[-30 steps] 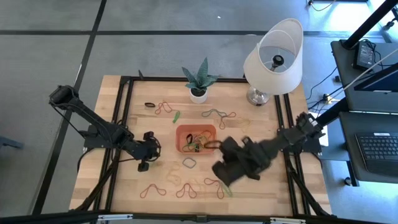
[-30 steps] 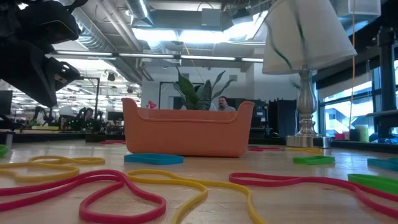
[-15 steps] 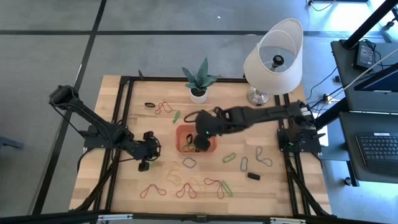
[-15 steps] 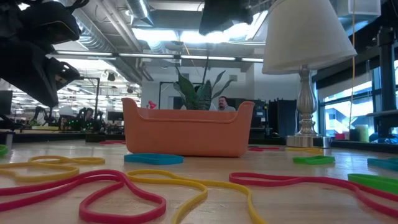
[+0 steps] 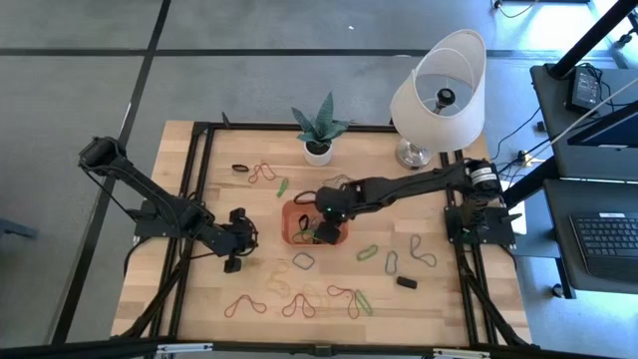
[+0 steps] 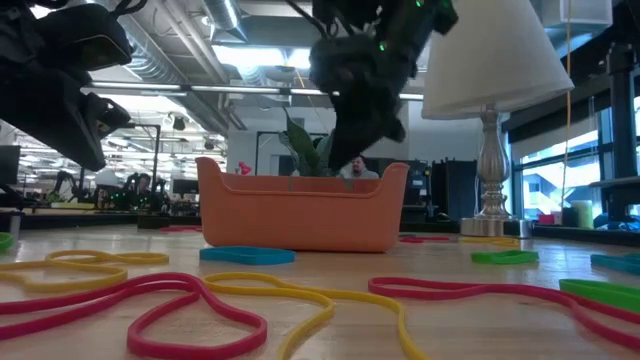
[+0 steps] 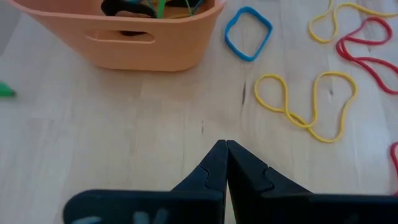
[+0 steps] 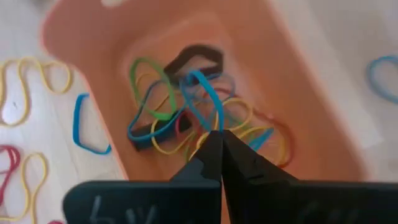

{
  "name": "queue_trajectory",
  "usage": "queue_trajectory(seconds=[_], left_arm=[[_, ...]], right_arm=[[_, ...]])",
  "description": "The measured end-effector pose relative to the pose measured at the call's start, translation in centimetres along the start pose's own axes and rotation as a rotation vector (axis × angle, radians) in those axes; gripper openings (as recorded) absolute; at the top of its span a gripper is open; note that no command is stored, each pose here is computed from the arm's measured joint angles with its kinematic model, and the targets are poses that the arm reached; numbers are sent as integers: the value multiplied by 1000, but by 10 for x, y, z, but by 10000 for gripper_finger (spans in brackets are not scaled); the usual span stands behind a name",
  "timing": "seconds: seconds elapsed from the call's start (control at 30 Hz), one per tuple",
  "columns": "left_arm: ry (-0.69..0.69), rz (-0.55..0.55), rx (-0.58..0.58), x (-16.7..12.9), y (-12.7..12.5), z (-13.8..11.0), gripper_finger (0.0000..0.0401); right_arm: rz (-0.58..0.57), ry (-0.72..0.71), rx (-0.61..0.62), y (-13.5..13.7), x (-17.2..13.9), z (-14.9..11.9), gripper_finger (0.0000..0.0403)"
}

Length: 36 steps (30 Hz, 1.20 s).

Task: Pick and place rubber bands into bin
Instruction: Put the blue rubber band into the orange bin, then put the red rubber band into the orange bin

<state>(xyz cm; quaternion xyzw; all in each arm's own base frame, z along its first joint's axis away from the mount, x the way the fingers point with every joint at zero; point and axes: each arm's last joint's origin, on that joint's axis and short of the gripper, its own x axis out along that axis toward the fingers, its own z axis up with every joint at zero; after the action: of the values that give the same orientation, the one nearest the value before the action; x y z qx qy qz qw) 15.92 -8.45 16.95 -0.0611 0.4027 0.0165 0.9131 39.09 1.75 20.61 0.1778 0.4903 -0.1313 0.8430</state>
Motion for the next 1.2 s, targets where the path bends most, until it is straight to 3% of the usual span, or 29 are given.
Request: queue_trajectory(seconds=[0.17,0.7,0.83,1.0,1.2], left_arm=[[-7,11,-1,0,0,0,3],[-6,8,-50,0,0,0,3],[19,-32,-50,0,-1,0,3],[53,-84,-67,0,-3,-1,3],[24,-115,-54,-7,-9,13,3]], right_arm=[[72,-34,8,-1,11,-6,3],[76,-42,51,-2,12,-5,85],[97,-69,86,1,0,-4,69],[96,-192,64,20,-36,-8,14],[103,-291,121,42,-71,-54,16]])
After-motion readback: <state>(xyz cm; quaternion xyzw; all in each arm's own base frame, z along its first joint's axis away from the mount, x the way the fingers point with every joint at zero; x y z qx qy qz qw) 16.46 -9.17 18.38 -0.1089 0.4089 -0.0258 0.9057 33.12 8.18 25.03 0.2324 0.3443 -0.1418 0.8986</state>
